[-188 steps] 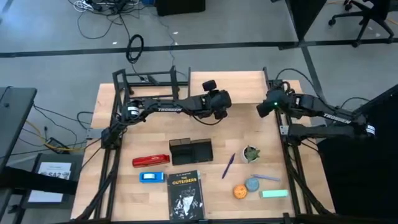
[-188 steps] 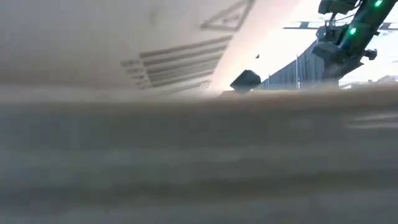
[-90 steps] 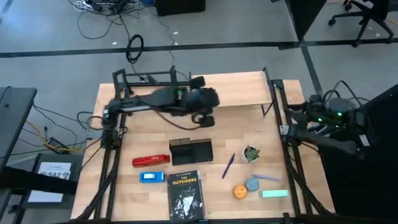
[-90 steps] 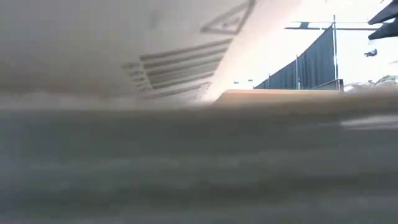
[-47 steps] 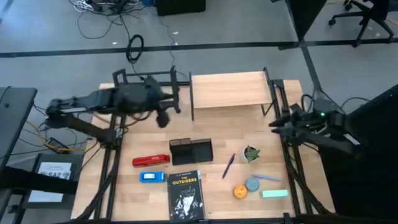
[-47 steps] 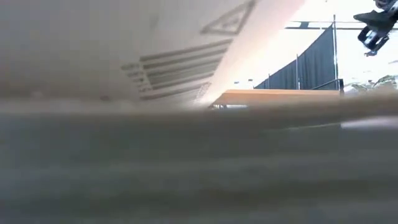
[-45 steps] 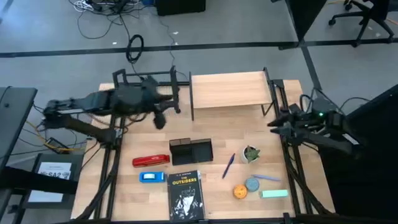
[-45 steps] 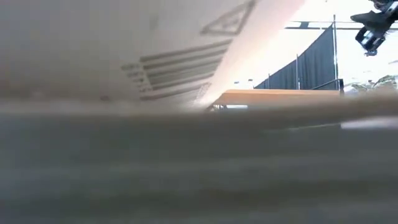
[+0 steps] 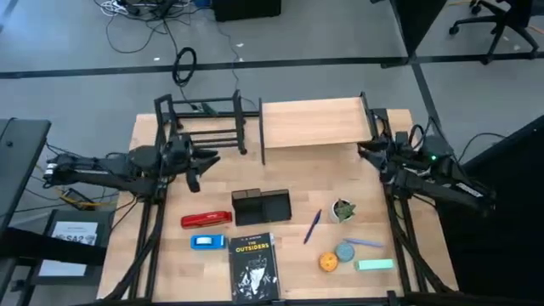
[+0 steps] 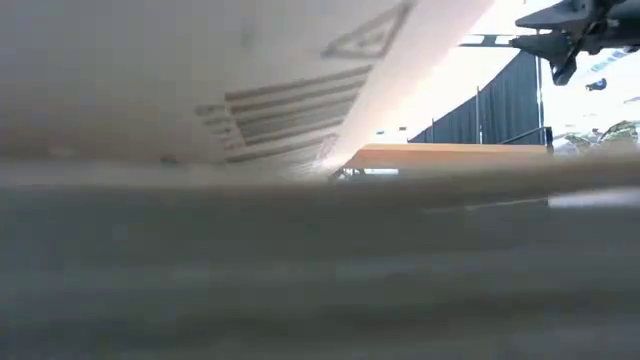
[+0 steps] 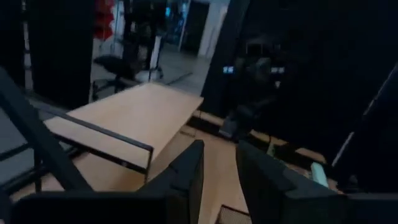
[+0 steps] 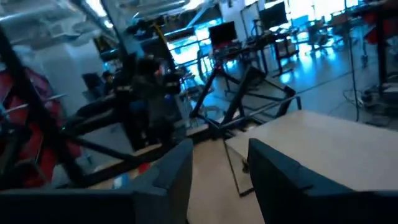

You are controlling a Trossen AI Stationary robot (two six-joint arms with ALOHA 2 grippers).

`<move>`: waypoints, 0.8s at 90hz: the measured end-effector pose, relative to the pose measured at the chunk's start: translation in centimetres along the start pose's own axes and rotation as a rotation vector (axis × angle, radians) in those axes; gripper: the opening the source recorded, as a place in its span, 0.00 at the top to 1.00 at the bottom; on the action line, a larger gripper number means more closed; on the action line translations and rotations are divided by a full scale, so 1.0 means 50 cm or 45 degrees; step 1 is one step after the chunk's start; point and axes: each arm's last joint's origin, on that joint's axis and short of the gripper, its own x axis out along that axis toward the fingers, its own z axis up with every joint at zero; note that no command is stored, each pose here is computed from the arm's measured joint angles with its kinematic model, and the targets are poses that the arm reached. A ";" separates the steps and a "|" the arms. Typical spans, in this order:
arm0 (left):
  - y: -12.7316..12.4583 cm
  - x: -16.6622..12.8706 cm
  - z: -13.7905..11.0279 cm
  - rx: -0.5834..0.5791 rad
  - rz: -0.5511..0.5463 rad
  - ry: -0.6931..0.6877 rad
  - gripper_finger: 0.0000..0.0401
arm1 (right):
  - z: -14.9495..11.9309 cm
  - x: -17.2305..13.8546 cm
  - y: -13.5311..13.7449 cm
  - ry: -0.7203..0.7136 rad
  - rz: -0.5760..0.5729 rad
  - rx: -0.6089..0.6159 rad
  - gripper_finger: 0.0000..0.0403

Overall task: Stock shelves
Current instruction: Return to Home Position

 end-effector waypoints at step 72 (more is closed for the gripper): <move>0.075 -0.078 -0.166 -0.008 -0.016 -0.154 0.81 | -0.129 0.049 -0.047 -0.073 0.010 0.110 0.69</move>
